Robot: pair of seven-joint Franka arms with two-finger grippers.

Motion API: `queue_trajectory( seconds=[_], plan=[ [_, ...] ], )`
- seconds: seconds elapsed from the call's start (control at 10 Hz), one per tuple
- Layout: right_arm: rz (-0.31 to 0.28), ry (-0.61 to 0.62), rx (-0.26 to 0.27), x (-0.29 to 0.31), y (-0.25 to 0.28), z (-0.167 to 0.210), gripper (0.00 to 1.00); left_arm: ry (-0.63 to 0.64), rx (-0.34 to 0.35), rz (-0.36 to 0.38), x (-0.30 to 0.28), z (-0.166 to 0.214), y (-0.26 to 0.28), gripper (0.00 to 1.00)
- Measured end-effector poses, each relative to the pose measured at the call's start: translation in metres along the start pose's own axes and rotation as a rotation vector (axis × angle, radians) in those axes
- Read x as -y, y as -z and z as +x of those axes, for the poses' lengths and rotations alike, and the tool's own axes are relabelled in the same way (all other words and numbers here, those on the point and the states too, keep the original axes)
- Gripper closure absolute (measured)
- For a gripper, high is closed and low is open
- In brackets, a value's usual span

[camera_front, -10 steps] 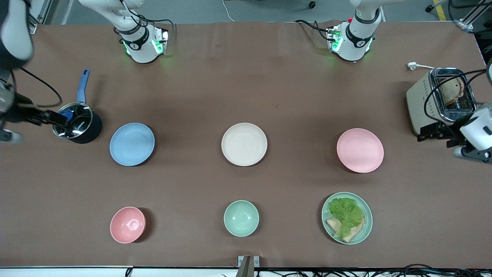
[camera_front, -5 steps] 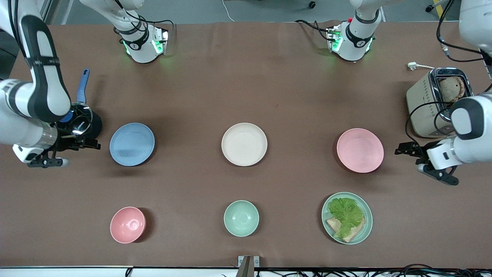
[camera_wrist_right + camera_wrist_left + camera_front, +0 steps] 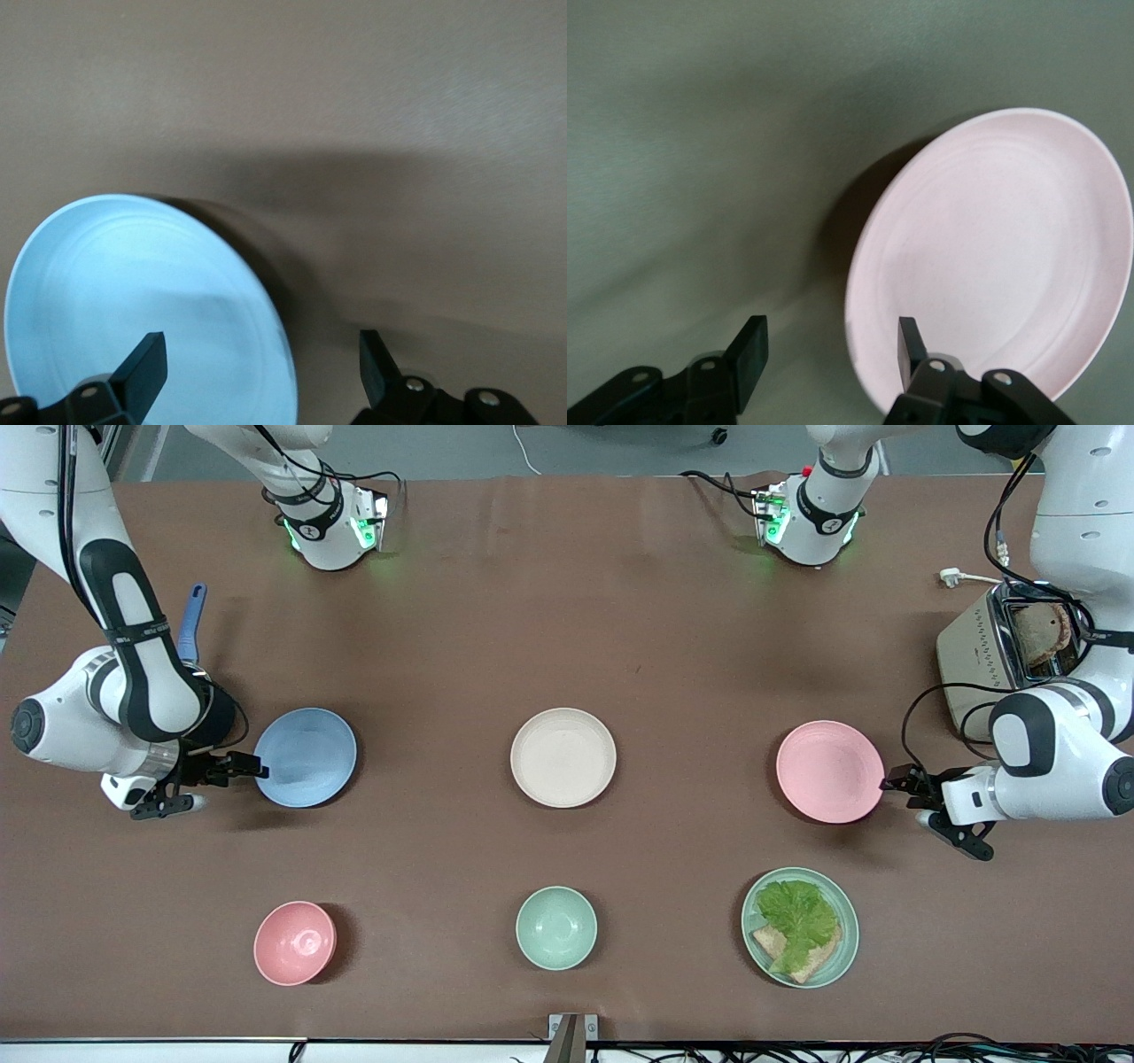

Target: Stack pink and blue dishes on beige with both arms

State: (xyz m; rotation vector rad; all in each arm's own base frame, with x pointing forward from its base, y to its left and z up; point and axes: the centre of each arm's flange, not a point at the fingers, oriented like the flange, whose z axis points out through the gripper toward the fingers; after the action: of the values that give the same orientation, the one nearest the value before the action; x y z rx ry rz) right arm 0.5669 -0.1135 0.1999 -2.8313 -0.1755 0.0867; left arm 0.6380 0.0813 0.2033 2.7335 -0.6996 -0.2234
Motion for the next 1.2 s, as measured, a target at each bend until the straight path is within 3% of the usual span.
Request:
queue_trajectory(
  seconds=[0.1, 0.2, 0.4, 0.5, 0.6, 0.7, 1.0, 1.2],
  plan=[
    [0.022, 0.006, 0.001, 0.0, -0.007, -0.005, 0.1, 0.008, 0.002, -0.017, 0.001, 0.0, -0.008, 0.37],
    [0.033, 0.004, 0.01, 0.0, -0.012, -0.01, 0.15, 0.011, 0.006, -0.025, 0.002, -0.001, -0.014, 0.45],
    [0.04, 0.002, 0.024, 0.0, -0.019, -0.016, 0.3, 0.013, 0.006, -0.028, 0.002, 0.0, -0.015, 0.72],
    [0.042, 0.001, 0.029, 0.0, -0.021, -0.019, 0.36, 0.017, 0.001, -0.033, 0.002, 0.0, -0.015, 0.76],
    [0.044, 0.004, 0.034, 0.0, -0.024, -0.021, 0.43, 0.02, -0.006, -0.036, 0.002, 0.001, -0.014, 0.94],
    [0.045, 0.018, 0.039, 0.0, -0.026, -0.024, 0.51, 0.018, -0.014, -0.031, 0.001, 0.003, -0.009, 0.96],
    [0.05, 0.016, 0.029, -0.005, -0.022, -0.025, 0.94, 0.022, -0.064, -0.014, -0.028, 0.027, 0.027, 0.96],
    [0.068, -0.024, 0.021, -0.002, -0.007, -0.019, 0.94, 0.097, -0.062, -0.037, -0.087, 0.052, 0.061, 0.96]
  ],
)
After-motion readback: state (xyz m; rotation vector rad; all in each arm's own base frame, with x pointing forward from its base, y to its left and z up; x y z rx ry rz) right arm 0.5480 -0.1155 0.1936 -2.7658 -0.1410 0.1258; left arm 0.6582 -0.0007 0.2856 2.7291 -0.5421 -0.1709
